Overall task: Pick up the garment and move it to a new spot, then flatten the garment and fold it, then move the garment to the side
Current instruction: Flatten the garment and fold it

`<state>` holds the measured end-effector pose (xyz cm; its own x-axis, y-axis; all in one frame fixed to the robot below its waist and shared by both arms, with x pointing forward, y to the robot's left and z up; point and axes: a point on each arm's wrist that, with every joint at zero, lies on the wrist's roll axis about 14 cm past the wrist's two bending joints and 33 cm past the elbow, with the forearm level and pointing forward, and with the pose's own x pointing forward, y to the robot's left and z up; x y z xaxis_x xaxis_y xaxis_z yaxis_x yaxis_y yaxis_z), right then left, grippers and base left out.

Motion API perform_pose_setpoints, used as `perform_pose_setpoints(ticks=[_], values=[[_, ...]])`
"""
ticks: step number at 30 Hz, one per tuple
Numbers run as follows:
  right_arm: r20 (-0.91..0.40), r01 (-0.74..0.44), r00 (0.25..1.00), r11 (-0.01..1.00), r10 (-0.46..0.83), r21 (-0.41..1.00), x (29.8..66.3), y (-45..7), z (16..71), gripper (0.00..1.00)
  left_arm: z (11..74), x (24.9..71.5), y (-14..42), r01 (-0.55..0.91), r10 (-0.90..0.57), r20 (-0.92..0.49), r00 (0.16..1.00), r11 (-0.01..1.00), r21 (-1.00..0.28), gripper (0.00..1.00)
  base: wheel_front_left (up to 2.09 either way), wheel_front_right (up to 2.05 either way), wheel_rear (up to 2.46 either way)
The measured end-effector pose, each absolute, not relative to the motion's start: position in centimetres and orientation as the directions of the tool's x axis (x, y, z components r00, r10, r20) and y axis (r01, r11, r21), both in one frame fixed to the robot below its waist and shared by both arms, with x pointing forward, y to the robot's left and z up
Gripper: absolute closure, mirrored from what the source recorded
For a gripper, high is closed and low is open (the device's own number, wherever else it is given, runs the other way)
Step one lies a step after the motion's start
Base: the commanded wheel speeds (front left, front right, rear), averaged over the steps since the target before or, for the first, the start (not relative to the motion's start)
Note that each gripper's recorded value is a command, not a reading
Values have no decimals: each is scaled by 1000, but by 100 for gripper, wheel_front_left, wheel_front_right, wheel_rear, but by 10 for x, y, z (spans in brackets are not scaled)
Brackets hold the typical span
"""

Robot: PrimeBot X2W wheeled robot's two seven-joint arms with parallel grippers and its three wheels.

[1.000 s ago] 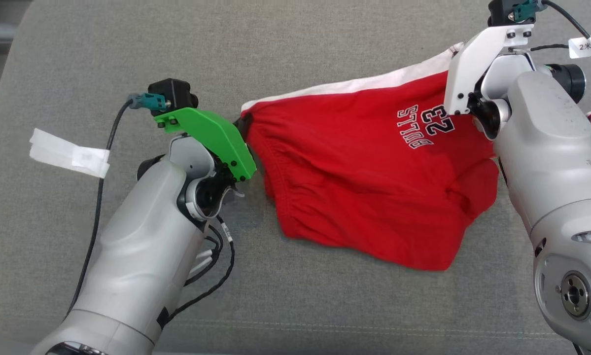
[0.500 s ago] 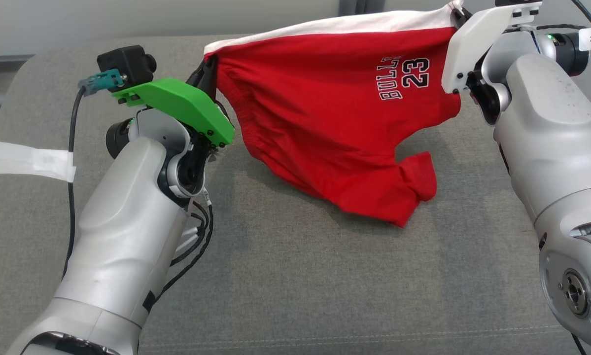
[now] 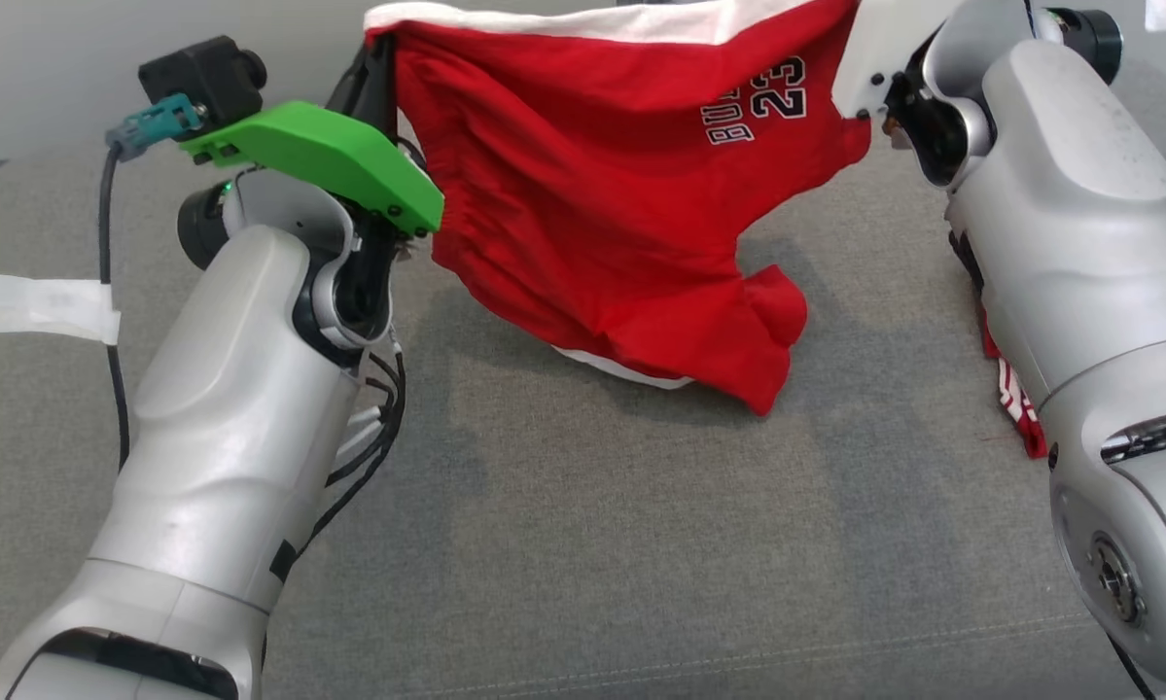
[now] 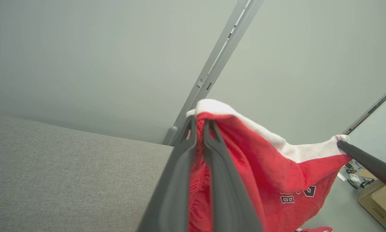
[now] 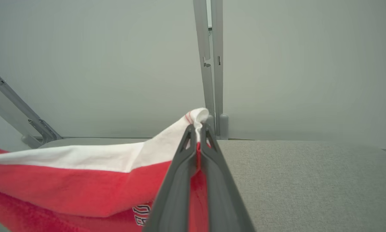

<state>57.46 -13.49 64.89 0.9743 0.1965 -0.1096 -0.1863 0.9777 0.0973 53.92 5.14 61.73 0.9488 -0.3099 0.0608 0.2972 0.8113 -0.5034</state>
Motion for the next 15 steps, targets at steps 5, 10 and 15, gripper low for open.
perform_pose_setpoints(ticks=[5,10,15], values=[[-107,-204,971,973,216,106,595,-137,648,100,618,567,51,276,-262,102,960,805,-525,100,0,0,0],[-60,-185,980,979,190,81,626,-148,647,100,615,600,50,268,-223,149,963,814,-515,100,0,0,0],[93,-152,984,988,149,24,660,-161,677,100,643,637,53,300,-191,260,947,817,-492,100,0,0,0]])
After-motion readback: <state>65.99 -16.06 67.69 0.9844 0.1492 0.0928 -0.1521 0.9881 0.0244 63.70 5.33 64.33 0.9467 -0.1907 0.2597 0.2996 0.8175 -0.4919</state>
